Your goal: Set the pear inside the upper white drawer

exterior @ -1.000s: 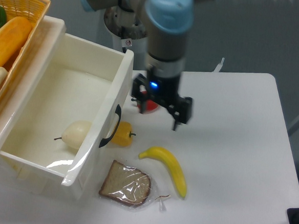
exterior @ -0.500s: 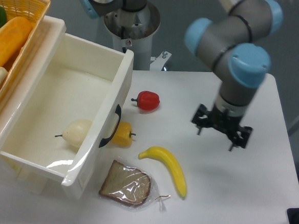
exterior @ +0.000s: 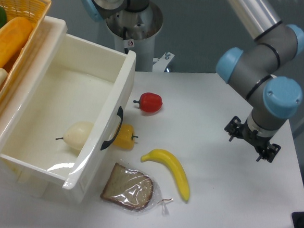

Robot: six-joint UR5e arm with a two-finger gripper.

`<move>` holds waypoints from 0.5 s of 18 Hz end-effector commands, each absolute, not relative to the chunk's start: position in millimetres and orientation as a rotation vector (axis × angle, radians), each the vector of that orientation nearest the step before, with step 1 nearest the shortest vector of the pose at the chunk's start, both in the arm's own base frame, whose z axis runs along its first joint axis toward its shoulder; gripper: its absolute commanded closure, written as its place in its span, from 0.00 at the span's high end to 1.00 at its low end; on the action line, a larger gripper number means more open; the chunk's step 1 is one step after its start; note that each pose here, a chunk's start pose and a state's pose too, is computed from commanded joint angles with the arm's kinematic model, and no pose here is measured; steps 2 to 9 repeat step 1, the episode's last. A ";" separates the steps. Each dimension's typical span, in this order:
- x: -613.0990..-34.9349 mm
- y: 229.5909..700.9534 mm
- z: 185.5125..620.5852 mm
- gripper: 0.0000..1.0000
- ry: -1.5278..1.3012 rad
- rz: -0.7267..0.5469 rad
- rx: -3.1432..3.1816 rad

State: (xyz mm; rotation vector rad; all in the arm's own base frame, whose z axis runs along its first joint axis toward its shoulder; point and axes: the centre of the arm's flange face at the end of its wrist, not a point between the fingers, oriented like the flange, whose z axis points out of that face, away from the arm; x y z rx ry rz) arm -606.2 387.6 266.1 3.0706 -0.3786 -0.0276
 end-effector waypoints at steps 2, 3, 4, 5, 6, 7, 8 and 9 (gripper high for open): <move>-606.5 387.7 263.9 1.00 -0.379 -0.023 3.070; -606.5 387.7 263.9 1.00 -0.379 -0.023 3.070; -606.5 387.7 263.9 1.00 -0.379 -0.023 3.070; -606.5 387.7 263.9 1.00 -0.379 -0.023 3.070; -606.5 387.7 263.9 1.00 -0.379 -0.023 3.070; -606.5 387.7 263.9 1.00 -0.379 -0.023 3.070; -606.5 387.7 263.9 1.00 -0.379 -0.023 3.070; -606.5 387.7 263.9 1.00 -0.379 -0.023 3.070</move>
